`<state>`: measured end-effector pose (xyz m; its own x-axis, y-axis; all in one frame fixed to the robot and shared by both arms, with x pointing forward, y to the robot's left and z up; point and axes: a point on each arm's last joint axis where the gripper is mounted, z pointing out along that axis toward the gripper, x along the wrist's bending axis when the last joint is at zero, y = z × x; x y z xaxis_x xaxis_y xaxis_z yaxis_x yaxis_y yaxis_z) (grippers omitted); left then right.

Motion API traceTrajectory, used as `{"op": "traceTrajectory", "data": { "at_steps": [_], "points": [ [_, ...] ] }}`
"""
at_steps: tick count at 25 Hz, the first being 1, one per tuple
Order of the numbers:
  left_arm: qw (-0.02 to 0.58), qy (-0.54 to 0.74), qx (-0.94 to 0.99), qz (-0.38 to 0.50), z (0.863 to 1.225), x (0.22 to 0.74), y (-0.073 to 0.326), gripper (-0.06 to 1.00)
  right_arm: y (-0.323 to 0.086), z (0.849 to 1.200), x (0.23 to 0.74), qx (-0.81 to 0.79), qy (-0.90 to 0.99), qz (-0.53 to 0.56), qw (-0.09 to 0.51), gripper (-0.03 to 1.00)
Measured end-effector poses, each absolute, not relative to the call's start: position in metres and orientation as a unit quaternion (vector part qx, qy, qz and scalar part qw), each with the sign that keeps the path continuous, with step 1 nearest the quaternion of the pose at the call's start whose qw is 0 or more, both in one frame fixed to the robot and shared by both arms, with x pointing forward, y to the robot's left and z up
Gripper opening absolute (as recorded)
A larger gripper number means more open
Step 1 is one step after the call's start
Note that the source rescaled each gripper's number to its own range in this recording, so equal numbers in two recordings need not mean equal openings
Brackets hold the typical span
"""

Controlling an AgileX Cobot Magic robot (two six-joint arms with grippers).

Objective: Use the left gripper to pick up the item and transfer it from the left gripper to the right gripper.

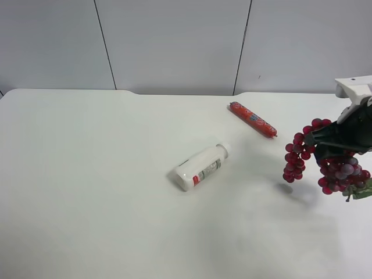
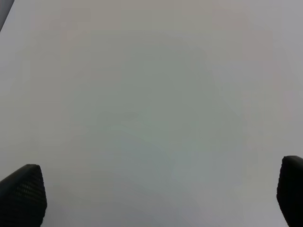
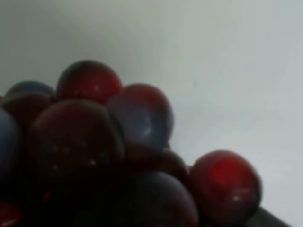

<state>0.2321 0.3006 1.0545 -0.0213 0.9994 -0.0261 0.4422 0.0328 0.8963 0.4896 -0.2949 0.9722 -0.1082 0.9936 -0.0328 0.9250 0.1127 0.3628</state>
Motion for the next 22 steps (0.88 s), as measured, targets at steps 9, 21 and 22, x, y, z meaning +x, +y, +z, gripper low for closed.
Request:
{"op": "traceTrajectory", "data": {
  "at_steps": [9,21,22],
  "points": [
    [0.377,0.612,0.589,0.369,1.055,0.232,0.301,1.00,-0.295,0.936,0.501,0.662,0.736,0.098,0.103,0.00],
    [0.377,0.612,0.589,0.369,1.055,0.232,0.301,1.00,-0.293,0.931,0.511,0.671,0.719,0.131,0.121,0.00],
    [0.377,0.612,0.589,0.369,1.055,0.232,0.301,1.00,-0.293,0.931,0.511,0.675,0.716,0.133,0.118,0.00]
  ]
}}
